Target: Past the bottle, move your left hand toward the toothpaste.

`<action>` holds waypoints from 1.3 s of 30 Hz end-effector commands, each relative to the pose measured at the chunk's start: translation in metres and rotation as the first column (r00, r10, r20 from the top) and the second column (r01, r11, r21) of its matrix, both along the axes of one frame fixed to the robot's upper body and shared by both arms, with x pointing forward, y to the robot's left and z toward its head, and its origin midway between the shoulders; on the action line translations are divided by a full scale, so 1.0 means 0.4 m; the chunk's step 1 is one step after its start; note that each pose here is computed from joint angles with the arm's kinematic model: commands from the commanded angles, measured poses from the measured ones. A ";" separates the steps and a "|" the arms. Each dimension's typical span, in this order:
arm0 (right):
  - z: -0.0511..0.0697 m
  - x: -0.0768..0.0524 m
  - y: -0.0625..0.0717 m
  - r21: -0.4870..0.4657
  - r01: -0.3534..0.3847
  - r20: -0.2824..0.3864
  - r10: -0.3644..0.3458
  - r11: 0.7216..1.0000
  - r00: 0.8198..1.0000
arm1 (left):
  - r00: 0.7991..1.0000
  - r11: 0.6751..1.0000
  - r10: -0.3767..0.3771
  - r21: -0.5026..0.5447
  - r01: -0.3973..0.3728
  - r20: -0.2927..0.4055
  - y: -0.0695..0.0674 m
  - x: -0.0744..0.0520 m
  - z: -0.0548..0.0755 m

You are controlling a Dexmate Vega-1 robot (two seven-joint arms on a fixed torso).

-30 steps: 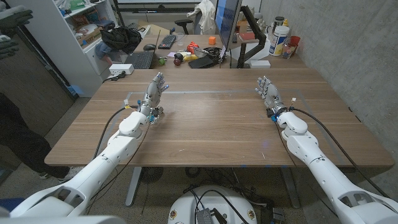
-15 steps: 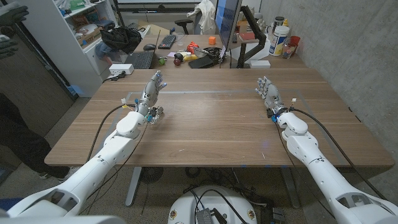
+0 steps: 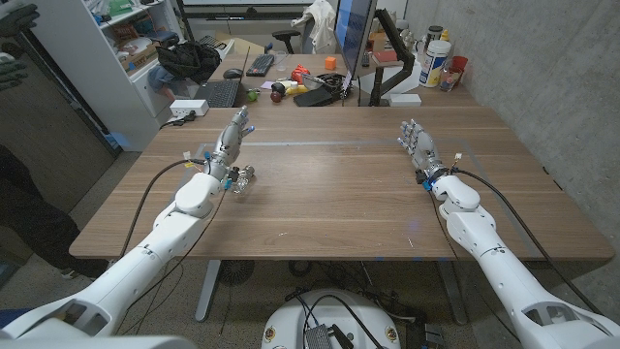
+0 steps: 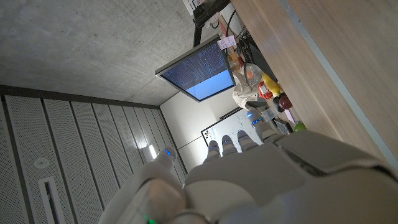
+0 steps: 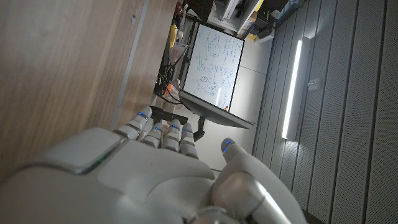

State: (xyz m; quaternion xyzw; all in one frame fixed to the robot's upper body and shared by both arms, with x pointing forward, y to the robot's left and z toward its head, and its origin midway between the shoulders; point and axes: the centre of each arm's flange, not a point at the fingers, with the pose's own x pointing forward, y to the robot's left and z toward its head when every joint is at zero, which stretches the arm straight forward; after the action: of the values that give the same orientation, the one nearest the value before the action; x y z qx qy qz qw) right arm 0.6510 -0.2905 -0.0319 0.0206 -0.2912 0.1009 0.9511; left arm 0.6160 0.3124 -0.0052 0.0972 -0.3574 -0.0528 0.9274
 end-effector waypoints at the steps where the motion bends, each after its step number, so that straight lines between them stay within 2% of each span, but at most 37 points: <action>1: 0.004 -0.003 0.005 -0.004 0.000 0.005 0.000 1.000 1.000 | 0.998 0.998 0.041 0.054 -0.043 0.041 0.019 -0.027 0.017; 25: 0.006 0.004 0.018 -0.005 0.000 0.003 0.000 1.000 1.000 | 0.989 0.986 0.101 0.125 -0.115 0.111 0.054 -0.056 0.047; 39: 0.002 0.003 0.018 -0.002 0.004 0.003 -0.004 1.000 1.000 | 0.981 0.978 0.112 0.157 -0.136 0.156 0.055 -0.077 0.064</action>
State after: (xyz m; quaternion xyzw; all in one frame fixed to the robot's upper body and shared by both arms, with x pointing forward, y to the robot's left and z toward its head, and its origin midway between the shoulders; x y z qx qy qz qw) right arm 0.6524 -0.2831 -0.0302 0.0181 -0.2926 0.1019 0.9506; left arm 0.5912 0.3339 0.0161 0.1850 -0.4001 -0.0209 0.8974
